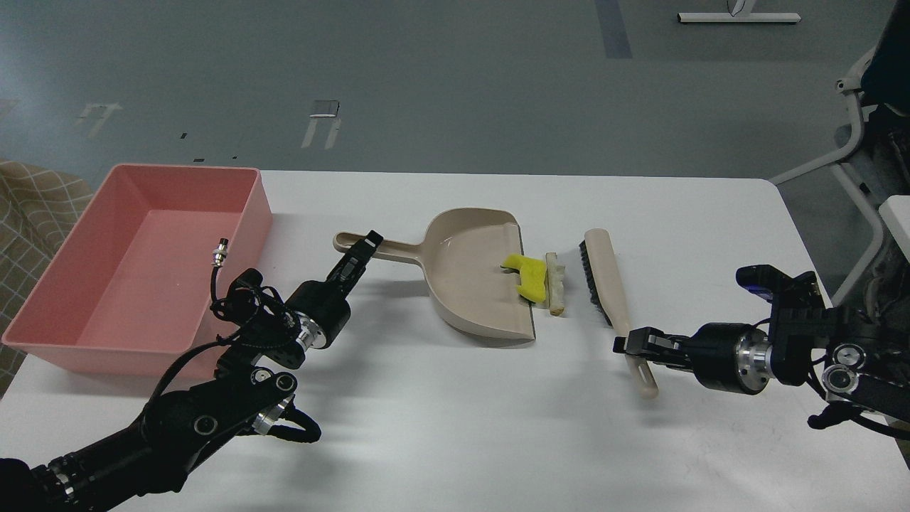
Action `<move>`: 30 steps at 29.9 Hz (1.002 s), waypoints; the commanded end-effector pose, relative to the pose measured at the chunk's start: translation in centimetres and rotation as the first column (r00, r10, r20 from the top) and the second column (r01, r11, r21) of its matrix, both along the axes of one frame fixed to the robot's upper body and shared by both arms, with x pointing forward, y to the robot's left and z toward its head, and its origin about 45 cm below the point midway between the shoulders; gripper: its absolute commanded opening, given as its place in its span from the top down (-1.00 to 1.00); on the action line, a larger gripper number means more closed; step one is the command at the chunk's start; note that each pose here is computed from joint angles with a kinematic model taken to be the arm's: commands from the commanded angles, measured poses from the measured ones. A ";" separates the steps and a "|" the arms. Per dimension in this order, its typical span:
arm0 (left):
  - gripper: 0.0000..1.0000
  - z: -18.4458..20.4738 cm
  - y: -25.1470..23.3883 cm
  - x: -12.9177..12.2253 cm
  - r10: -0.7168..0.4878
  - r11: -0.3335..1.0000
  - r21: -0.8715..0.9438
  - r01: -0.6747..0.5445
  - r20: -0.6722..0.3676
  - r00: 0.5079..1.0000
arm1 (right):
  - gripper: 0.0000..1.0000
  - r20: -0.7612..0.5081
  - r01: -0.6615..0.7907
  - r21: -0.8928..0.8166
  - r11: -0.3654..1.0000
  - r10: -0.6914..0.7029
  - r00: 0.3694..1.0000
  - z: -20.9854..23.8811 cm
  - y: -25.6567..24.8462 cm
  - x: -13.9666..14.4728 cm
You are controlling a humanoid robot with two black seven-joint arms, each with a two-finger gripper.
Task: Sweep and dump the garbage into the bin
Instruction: 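Sweep the yellow sponge and scrap into the dustpan with the brush, then lift the dustpan with the left gripper over the pink bin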
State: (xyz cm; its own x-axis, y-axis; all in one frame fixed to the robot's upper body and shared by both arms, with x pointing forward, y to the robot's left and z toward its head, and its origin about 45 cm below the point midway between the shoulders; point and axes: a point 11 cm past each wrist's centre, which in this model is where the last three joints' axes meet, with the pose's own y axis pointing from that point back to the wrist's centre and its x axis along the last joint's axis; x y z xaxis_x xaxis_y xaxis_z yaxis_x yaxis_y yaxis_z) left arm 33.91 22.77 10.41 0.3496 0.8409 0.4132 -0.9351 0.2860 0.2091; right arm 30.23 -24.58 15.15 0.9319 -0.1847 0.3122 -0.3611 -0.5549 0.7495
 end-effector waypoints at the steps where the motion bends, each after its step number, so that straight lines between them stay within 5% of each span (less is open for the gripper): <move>1: 1.00 0.1 -0.1 0.0 -0.002 1.000 -0.001 0.002 0.002 1.000 | 1.00 -0.009 -0.056 0.019 0.998 0.056 0.998 0.0 2.1 0.0; 15: 1.00 0.5 -0.1 0.0 -0.008 1.000 -0.008 0.008 0.009 1.000 | 1.00 0.028 -0.128 0.122 0.984 0.125 0.992 2.4 6.9 1.0; 23: 1.00 0.5 -0.6 -0.1 -0.002 0.999 -0.033 0.003 0.007 1.000 | 1.00 0.064 -0.068 0.086 0.994 0.063 0.996 6.5 1.1 -0.2; 30: 1.00 2.2 -0.5 0.9 0.068 0.980 -0.187 -0.071 -0.023 0.997 | 1.00 0.091 0.142 -0.037 0.989 -0.138 0.986 7.9 -8.8 -1.6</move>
